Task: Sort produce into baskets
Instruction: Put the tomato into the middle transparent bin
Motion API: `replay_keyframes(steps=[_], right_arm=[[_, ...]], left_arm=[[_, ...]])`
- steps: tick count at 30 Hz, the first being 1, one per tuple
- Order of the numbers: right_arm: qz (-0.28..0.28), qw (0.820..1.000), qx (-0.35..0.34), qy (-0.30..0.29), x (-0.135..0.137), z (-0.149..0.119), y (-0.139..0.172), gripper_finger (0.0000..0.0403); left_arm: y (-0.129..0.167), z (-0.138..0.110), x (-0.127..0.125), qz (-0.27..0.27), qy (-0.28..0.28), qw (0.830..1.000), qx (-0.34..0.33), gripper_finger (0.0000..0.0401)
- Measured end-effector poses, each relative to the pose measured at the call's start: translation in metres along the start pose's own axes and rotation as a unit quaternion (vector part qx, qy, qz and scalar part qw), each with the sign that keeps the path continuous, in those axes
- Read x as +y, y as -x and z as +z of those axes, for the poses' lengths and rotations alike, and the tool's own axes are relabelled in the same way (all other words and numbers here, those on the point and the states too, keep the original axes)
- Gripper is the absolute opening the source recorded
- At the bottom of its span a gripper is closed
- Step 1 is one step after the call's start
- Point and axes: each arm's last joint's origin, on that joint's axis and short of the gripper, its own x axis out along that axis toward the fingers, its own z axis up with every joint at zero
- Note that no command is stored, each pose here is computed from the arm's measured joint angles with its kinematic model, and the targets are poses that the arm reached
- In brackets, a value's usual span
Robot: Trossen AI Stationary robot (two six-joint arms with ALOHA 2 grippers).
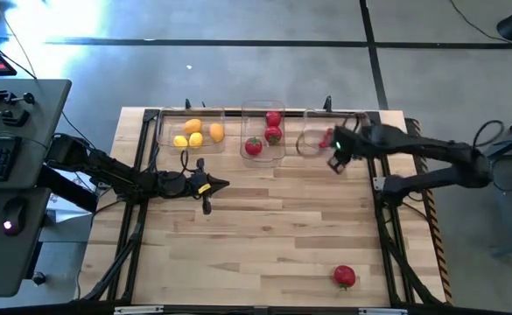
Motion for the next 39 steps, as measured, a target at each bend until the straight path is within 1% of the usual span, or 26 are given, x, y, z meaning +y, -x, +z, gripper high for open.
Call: replay_keyframes(steps=[3,6,10,15,16,19,21,23,24,26,28,29,30,34,39], right_arm=[[0.085,0.995,-0.007,0.045,0.022,-0.019,0.021,0.0165],[0.158,0.984,0.018,0.077,0.044,-0.039,0.036,0.0165],[0.205,0.971,0.052,0.109,0.077,-0.066,0.050,0.0165],[0.255,0.954,0.091,0.131,0.118,-0.098,0.061,0.0165],[0.269,0.948,0.104,0.133,0.125,-0.105,0.063,0.0165],[0.317,0.924,0.162,0.140,0.146,-0.124,0.070,0.0164],[0.340,0.909,0.191,0.150,0.159,-0.137,0.073,0.0157],[0.349,0.898,0.213,0.162,0.169,-0.149,0.074,0.0137],[0.344,0.896,0.227,0.167,0.173,-0.154,0.073,0.0123],[0.329,0.895,0.247,0.175,0.179,-0.163,0.070,0.0084],[0.324,0.889,0.265,0.186,0.183,-0.170,0.068,0.0036],[0.328,0.885,0.272,0.188,0.186,-0.172,0.068,0.0019],[0.334,0.882,0.278,0.184,0.189,-0.173,0.069,0.0010],[0.342,0.871,0.310,0.166,0.198,-0.181,0.069,0.0017],[0.361,0.851,0.330,0.191,0.215,-0.193,0.064,0.0003]], left_arm=[[0.000,0.000,0.000,0.000,0.000,1.000,0.000,0.0000],[0.000,0.000,0.000,0.000,0.000,1.000,0.000,0.0000],[0.000,0.000,0.000,0.000,0.000,1.000,0.001,0.0000],[0.000,-0.001,0.000,0.000,-0.001,1.000,0.005,0.0000],[0.000,-0.001,0.000,0.000,-0.001,1.000,0.005,0.0000],[0.000,-0.001,0.000,0.000,-0.002,1.000,0.007,0.0000],[0.000,-0.002,0.000,0.000,-0.002,1.000,0.008,0.0000],[0.000,-0.002,0.000,0.000,-0.002,1.000,0.011,0.0000],[0.000,-0.002,0.000,0.000,-0.003,1.000,0.012,0.0000],[0.000,-0.002,0.000,0.000,-0.002,1.000,0.011,0.0000],[0.000,-0.002,0.000,0.000,-0.002,1.000,0.012,0.0000],[0.000,-0.002,0.000,0.000,-0.002,1.000,0.011,0.0000],[0.000,-0.002,0.000,0.000,-0.002,1.000,0.011,0.0000],[0.000,-0.002,0.000,0.000,0.000,1.000,0.011,0.0000],[0.000,-0.002,0.000,0.000,0.000,1.000,0.011,0.0000]])
